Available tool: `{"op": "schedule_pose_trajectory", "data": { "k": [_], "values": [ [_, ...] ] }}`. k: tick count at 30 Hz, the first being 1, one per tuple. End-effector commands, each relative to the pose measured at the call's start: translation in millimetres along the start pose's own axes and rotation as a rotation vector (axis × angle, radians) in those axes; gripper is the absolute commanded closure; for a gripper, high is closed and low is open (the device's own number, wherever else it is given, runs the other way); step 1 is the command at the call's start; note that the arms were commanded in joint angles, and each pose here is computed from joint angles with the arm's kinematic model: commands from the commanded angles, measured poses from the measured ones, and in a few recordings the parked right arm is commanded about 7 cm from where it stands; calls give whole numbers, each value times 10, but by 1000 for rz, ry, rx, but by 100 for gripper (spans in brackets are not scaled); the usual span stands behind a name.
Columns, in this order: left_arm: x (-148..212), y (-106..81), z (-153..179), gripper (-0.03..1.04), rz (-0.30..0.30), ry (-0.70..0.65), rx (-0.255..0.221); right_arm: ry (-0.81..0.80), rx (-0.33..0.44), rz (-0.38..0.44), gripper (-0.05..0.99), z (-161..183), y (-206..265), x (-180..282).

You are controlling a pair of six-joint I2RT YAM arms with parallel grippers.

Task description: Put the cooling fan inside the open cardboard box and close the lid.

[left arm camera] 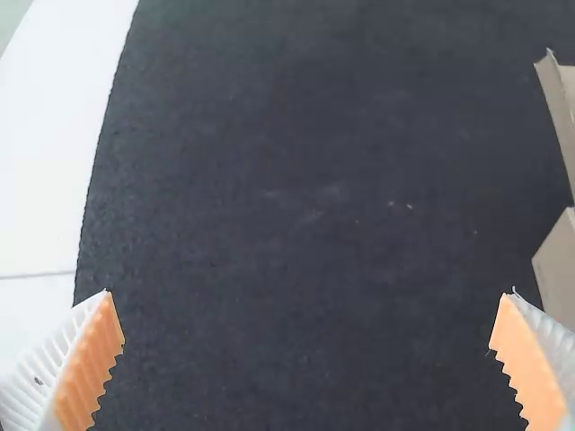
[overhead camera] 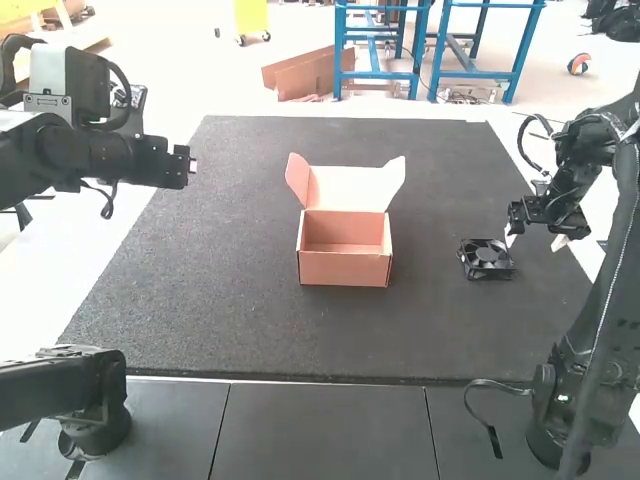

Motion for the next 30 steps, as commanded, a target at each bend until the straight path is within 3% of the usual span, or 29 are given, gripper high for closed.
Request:
{"op": "schedule_pose_trajectory", "data": {
  "k": [1,30],
  "values": [
    [66,7,-126,4,0,-41,21,2,0,11,3,-35,8,32],
    [62,-2,-132,4,2,-43,24,108,-3,-15,3,157,44,-177]
  ]
}}
Point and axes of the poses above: each hand's point on the last joint's axis, 136 mm out from that joint toward the fingers, its own x axis back along the fingers, its own y axis along the line the jaws close on, z = x × y, the point moved 2 cm from there along x, back along the fingers, and after that the axes turned 4 degrees about -x, right-handed, at the moved point
